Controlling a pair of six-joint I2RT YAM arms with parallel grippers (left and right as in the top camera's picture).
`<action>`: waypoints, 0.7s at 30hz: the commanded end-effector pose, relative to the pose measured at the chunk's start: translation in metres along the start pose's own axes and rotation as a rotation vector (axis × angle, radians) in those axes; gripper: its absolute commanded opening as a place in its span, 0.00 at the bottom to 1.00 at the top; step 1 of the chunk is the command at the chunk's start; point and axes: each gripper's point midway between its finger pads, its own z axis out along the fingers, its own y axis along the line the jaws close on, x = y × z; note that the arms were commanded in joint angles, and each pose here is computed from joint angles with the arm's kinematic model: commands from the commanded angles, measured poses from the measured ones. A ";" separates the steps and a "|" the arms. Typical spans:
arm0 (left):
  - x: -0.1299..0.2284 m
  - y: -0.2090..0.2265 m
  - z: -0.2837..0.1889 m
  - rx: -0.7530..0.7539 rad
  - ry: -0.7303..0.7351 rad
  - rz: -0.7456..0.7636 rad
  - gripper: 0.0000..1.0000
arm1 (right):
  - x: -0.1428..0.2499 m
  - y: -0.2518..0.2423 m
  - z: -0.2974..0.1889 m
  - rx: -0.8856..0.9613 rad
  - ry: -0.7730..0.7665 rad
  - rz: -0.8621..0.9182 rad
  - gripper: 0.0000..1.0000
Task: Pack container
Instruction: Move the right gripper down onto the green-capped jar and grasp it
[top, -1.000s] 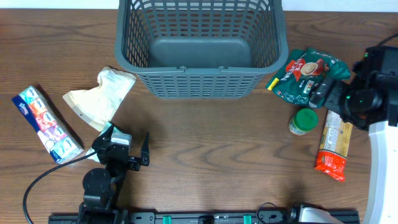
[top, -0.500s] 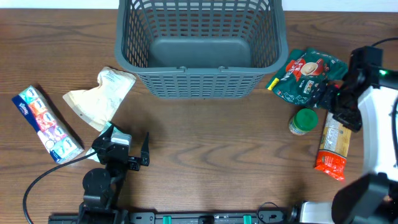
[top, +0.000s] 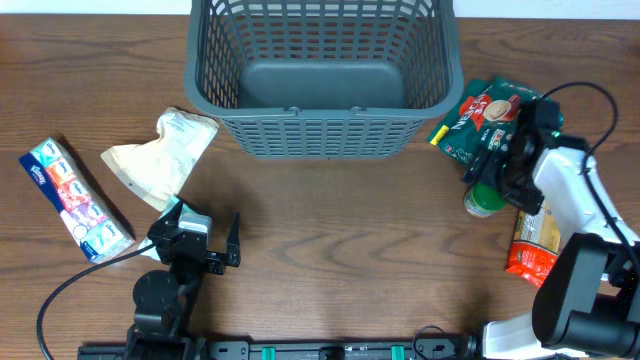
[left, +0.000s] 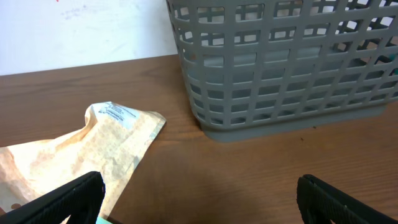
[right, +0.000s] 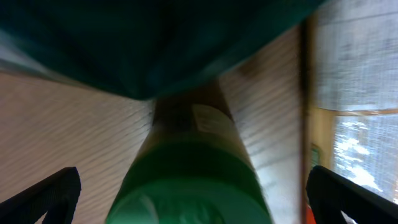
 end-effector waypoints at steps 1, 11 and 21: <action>0.014 -0.003 0.002 0.017 0.039 -0.008 0.99 | 0.014 0.002 0.017 0.014 0.017 -0.016 0.99; 0.014 -0.003 0.002 0.017 0.039 -0.008 0.99 | 0.029 -0.002 0.043 0.011 0.002 -0.021 0.99; 0.014 -0.003 0.002 0.017 0.039 -0.008 0.99 | 0.032 -0.002 0.044 0.012 0.009 -0.024 0.66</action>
